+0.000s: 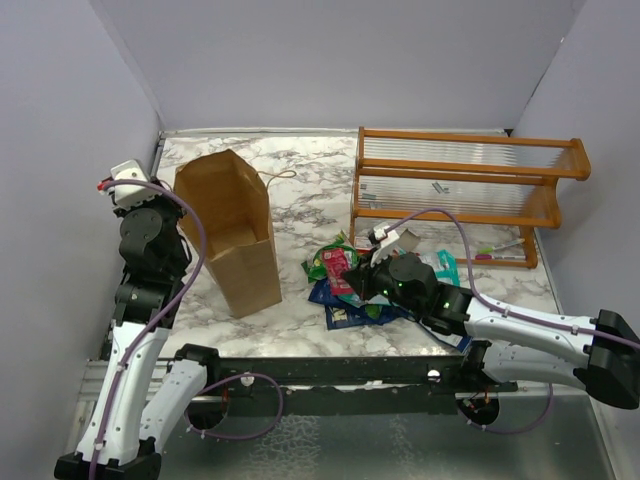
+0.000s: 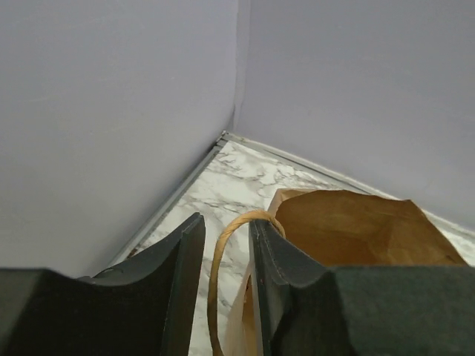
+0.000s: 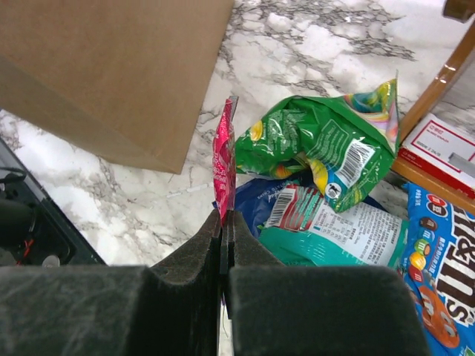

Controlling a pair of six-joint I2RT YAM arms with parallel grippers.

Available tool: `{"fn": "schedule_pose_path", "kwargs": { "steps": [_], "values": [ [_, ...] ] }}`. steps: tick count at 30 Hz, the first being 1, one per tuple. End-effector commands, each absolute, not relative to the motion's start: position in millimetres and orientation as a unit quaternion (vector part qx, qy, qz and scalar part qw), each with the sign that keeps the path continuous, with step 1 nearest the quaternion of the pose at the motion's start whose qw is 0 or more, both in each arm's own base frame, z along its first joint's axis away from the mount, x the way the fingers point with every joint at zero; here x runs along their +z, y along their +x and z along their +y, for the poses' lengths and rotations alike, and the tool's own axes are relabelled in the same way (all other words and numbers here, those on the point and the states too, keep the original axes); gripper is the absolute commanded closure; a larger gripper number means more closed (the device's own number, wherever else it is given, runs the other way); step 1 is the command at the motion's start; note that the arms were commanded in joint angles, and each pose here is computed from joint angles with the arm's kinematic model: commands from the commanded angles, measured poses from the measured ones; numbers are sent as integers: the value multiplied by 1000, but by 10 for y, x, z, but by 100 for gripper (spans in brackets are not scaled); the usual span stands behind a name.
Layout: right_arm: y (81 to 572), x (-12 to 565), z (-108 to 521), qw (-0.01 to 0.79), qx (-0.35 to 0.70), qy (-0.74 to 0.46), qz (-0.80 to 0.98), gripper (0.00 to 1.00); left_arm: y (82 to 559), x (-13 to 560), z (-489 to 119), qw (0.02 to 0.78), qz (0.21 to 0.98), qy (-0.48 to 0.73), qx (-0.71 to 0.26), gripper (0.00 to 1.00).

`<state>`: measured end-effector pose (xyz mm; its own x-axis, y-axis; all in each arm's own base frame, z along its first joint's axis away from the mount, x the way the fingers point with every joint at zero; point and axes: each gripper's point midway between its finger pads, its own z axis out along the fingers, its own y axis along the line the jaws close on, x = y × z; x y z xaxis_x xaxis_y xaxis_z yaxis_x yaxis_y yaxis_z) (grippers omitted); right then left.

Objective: Take the snacks out of the paper bag
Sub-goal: Place the snack at the center of the board.

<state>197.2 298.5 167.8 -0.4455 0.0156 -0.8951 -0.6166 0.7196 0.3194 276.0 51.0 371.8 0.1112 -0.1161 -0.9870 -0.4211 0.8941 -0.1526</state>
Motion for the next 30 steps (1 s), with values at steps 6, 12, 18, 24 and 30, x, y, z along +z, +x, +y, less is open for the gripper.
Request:
{"fn": "schedule_pose_path", "kwargs": {
  "steps": [6,12,18,24,30],
  "values": [
    [2227,1347,2635,494,229,-98,833,97,2688,4061,254,751,640,-163,25,32],
    [2208,1151,2398,462,202,-59,862,88,2583,4393,51,771,626,-114,-22,4],
    [2213,1410,2287,486,186,-86,849,56,2485,4577,-28,786,611,-86,-37,0],
    [2253,1624,2257,512,173,-120,832,35,2460,4593,-18,787,609,-87,-36,1],
    [2276,1836,2691,530,221,-225,787,26,2612,4279,-23,756,643,-112,-42,3]
  ]
}}
